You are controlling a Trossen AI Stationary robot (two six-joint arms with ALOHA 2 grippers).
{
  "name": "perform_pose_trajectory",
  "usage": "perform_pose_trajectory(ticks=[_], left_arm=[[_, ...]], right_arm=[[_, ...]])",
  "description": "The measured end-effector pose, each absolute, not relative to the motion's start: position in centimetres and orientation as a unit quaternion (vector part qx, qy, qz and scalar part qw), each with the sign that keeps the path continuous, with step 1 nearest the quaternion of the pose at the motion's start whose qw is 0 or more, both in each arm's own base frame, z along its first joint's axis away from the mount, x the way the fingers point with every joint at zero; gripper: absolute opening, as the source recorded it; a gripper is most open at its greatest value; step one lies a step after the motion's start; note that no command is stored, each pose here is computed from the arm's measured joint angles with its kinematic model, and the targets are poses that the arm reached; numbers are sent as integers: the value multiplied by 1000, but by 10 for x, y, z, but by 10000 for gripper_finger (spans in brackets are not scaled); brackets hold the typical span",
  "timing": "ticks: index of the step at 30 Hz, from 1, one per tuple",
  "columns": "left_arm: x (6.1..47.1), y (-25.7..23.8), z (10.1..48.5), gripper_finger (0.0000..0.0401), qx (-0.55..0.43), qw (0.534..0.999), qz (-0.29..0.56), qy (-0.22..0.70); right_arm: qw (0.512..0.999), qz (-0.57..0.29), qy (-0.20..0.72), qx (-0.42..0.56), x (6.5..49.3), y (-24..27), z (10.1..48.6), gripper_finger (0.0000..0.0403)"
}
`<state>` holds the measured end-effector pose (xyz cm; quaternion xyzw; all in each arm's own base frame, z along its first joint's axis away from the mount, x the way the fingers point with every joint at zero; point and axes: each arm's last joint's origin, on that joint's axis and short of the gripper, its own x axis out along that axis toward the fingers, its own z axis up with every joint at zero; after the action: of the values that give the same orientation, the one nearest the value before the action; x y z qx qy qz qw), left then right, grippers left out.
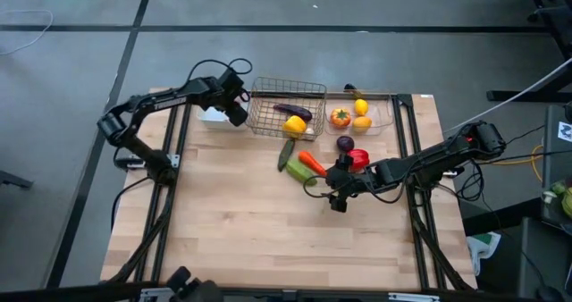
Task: Sort produce into baskets
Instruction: Put the small red bell pepper into the white bin, then put the carrot into the wire basket
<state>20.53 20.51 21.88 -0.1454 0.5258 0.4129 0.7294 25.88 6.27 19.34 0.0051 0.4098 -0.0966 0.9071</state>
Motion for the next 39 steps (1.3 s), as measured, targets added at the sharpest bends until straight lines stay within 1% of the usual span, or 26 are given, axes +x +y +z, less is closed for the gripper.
perform_pose_trajectory(ticks=[5,11,14,20,24,31,35,39], left_arm=[[210,211,200,130,-151,712,404,554],[215,215,192,131,-160,712,403,552],[214,215,192,145,-158,708,410,553],[214,215,192,191,-161,704,416,552],[214,215,191,206,-161,704,416,553],[217,218,196,209,-155,706,421,548],[221,222,205,210,-146,712,429,536],[224,225,214,210,-144,721,432,523]], right_arm=[[907,-96,410,5,259,63,193,376],[907,-96,410,5,259,63,193,376],[907,-96,410,5,259,63,193,376],[907,-97,410,5,259,63,193,376],[907,-98,409,6,259,63,193,376],[907,-172,384,16,259,59,195,376],[906,-179,382,18,259,57,195,376],[902,-204,379,41,261,45,195,376]])
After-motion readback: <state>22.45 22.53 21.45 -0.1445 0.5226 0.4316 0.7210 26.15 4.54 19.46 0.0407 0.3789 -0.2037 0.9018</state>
